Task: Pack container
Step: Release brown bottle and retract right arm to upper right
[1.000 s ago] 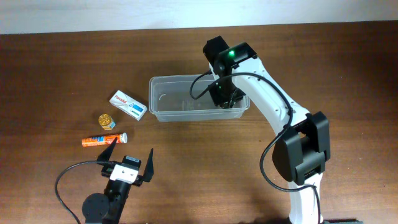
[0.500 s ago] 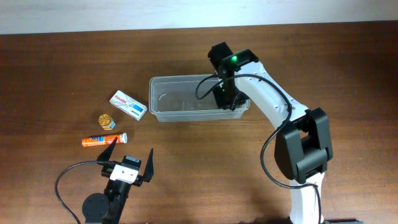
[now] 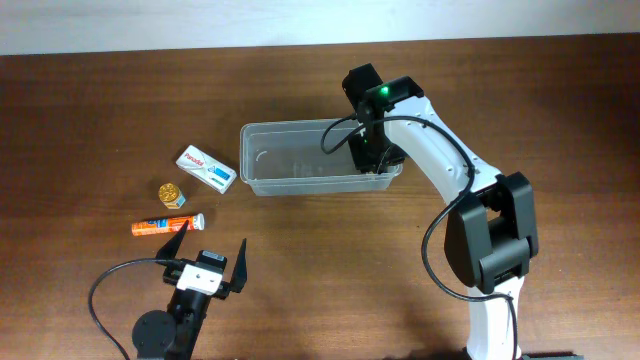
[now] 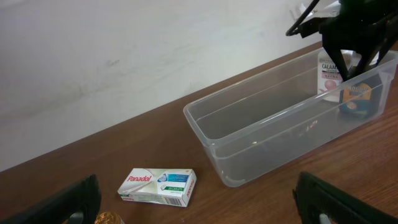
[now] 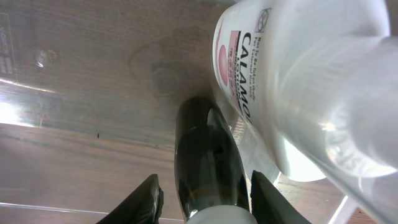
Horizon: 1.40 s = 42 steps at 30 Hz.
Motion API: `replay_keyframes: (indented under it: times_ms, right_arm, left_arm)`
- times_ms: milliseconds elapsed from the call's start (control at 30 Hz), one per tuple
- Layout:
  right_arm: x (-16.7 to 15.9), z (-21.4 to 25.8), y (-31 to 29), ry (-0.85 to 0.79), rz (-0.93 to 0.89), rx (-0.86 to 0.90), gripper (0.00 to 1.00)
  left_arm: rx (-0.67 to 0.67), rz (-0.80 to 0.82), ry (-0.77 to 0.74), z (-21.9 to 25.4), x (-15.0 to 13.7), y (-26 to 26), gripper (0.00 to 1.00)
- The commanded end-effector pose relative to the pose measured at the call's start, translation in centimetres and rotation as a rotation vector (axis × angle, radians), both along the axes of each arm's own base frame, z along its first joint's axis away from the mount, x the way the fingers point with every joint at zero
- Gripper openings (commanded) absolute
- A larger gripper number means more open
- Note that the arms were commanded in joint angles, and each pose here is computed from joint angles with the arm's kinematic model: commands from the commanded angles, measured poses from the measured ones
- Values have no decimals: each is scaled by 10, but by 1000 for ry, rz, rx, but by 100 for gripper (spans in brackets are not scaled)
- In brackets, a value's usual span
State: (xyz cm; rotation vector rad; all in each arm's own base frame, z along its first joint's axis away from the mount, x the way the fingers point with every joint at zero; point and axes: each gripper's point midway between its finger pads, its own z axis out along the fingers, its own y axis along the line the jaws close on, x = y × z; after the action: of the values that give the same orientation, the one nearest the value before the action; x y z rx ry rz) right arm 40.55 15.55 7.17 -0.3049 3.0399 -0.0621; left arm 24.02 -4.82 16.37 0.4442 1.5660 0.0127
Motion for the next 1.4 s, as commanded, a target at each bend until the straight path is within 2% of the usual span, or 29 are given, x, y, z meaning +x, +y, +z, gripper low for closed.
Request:
replay_keyframes:
  times_ms: [0,200,367,733,800,900,1133,1367]
  right_arm:
    - [1,7,-3,-22,-13,-7,41]
    - [3,10,-2,-27,-12,-4,49]
    - [7,35,9,-48,15,38,56]
    - [20,163,14,-239,25,118,74]
    - [22,183,1,-280,0,114,77]
    - [29,205,-32,-337,-69,87,99]
    - [45,209,-132,-358,-290,35,98]
    - [41,207,-217,-355,-476,-1,98]
  left_arm:
    - [-2,9,1,-2,0,2,100]
    - [-2,9,1,-2,0,2,100]
    - [-2,9,1,-2,0,2,100]
    - [-2,9,1,-2,0,2,100]
    - [-2,9,1,-2,0,2,100]
    - [-2,10,1,-2,0,2,100]
    - [-2,9,1,-2,0,2,100]
    - [-2,10,1,-2,0,2,100]
